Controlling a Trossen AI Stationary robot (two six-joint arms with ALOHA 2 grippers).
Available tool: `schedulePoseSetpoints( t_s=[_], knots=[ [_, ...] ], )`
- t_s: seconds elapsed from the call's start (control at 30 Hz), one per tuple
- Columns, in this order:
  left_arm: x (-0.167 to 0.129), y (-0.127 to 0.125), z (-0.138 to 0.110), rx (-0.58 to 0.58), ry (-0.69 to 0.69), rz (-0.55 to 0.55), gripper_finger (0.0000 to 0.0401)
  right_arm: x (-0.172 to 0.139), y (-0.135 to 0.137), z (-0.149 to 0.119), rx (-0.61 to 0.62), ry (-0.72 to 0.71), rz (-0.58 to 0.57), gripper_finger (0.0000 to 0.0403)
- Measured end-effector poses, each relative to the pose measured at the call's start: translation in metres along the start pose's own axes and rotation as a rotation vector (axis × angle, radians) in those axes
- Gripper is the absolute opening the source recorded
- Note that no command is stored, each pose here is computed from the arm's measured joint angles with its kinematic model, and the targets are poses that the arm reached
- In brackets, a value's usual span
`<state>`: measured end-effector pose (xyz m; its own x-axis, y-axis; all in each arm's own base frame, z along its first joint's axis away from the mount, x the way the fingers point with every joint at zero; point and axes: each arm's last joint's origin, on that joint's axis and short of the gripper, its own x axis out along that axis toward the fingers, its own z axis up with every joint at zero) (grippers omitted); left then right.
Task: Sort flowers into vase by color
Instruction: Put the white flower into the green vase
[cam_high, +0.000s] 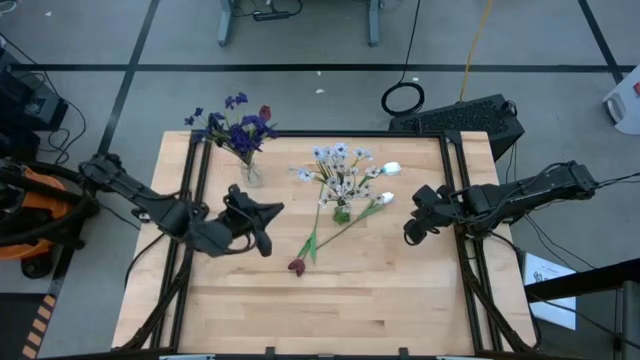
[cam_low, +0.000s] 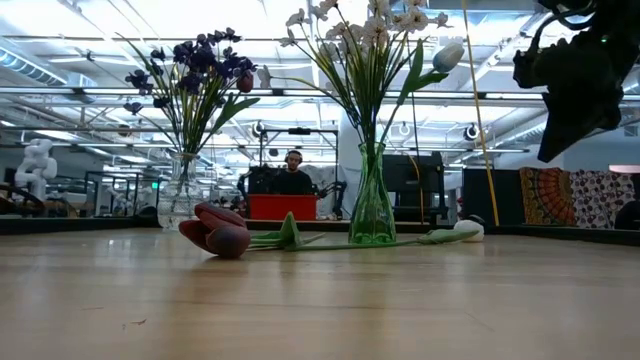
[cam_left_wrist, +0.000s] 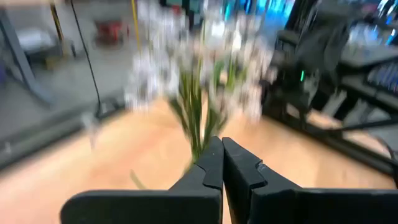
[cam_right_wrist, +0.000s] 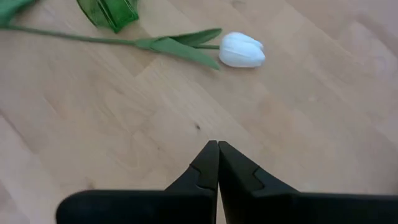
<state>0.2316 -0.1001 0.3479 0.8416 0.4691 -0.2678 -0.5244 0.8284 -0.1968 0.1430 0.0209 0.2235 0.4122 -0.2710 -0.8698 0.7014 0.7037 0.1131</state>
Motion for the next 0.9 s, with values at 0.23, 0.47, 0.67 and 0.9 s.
schedulePoseSetpoints(
  t_s=[0.23,0.47,0.67,0.9],
  knots=[
    [-0.001,0.015,-0.031,-0.028,0.350,0.012,0.0002,0.006,0.006,0.001,0.220,0.003,-0.008,0.0000],
    [0.001,0.040,-0.069,0.198,0.583,0.082,0.0001,0.019,0.031,-0.003,0.383,0.041,0.059,0.0000],
    [0.000,0.065,-0.110,0.316,0.749,0.040,0.0001,0.034,0.066,-0.013,0.566,0.043,0.050,0.0000],
    [-0.012,0.100,-0.142,0.327,0.793,-0.110,0.0000,0.054,0.124,-0.010,0.727,0.046,-0.030,0.0000]
  ],
)
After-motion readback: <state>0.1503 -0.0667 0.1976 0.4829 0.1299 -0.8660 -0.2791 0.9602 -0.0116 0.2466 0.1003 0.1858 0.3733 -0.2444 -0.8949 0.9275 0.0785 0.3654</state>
